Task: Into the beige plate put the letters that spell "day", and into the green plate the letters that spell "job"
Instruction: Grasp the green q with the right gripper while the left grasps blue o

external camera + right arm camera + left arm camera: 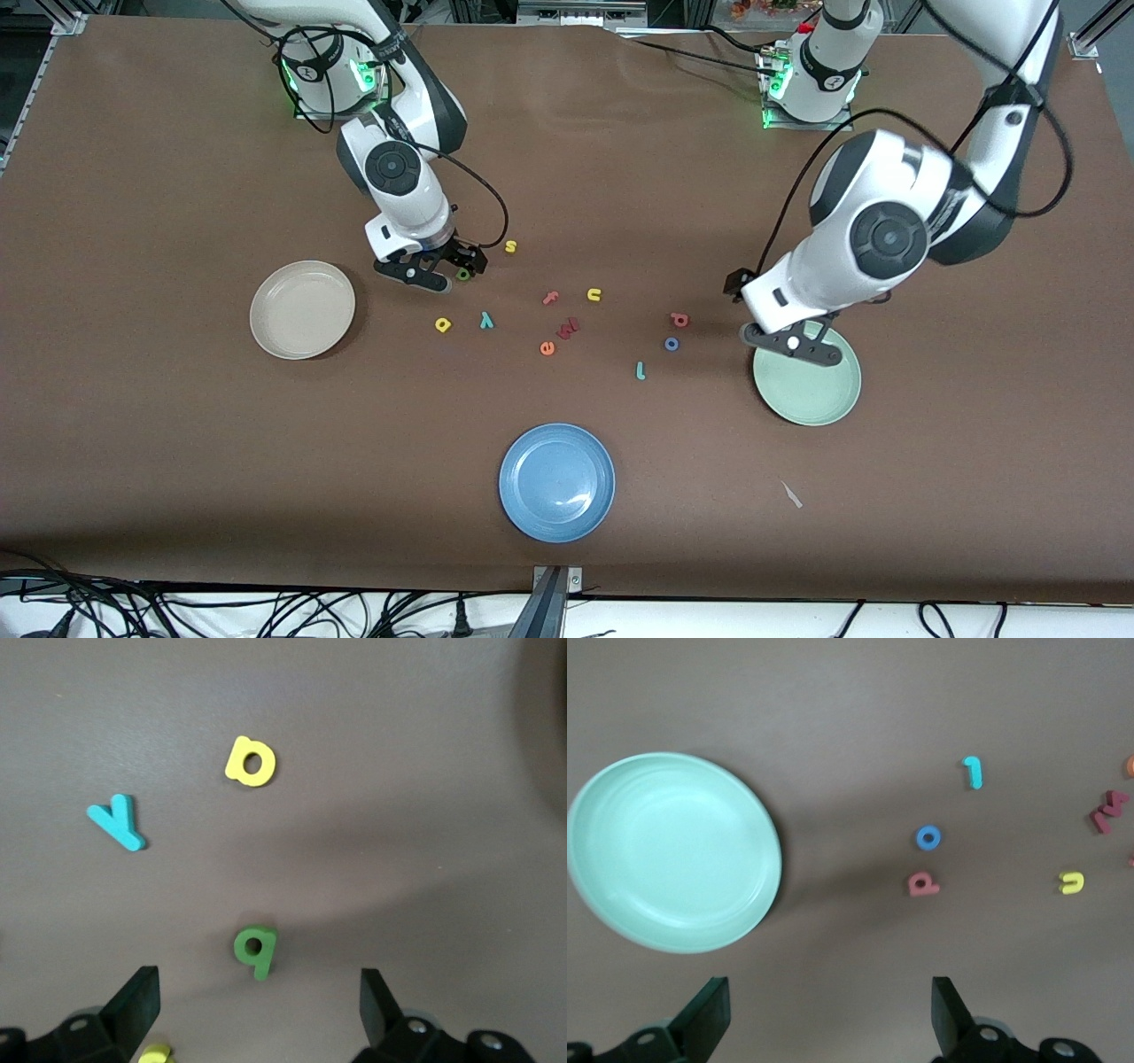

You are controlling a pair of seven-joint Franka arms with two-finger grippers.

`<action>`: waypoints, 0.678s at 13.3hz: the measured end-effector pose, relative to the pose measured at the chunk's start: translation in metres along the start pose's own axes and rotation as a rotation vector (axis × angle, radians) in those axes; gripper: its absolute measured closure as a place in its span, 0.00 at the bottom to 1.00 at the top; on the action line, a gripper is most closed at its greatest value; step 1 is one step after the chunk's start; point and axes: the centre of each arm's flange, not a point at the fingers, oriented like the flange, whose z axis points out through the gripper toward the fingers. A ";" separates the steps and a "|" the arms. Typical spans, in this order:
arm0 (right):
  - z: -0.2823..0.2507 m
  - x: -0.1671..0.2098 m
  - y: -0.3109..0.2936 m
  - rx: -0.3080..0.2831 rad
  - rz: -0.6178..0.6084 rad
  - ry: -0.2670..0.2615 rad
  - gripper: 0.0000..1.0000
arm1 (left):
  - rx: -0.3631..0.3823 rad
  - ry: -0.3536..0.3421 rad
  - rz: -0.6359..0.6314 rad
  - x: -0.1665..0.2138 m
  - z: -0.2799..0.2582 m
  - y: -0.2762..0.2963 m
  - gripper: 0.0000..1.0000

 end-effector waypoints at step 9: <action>0.053 -0.014 -0.012 0.025 0.029 -0.011 0.16 | -0.049 0.059 0.064 0.040 0.123 0.076 0.00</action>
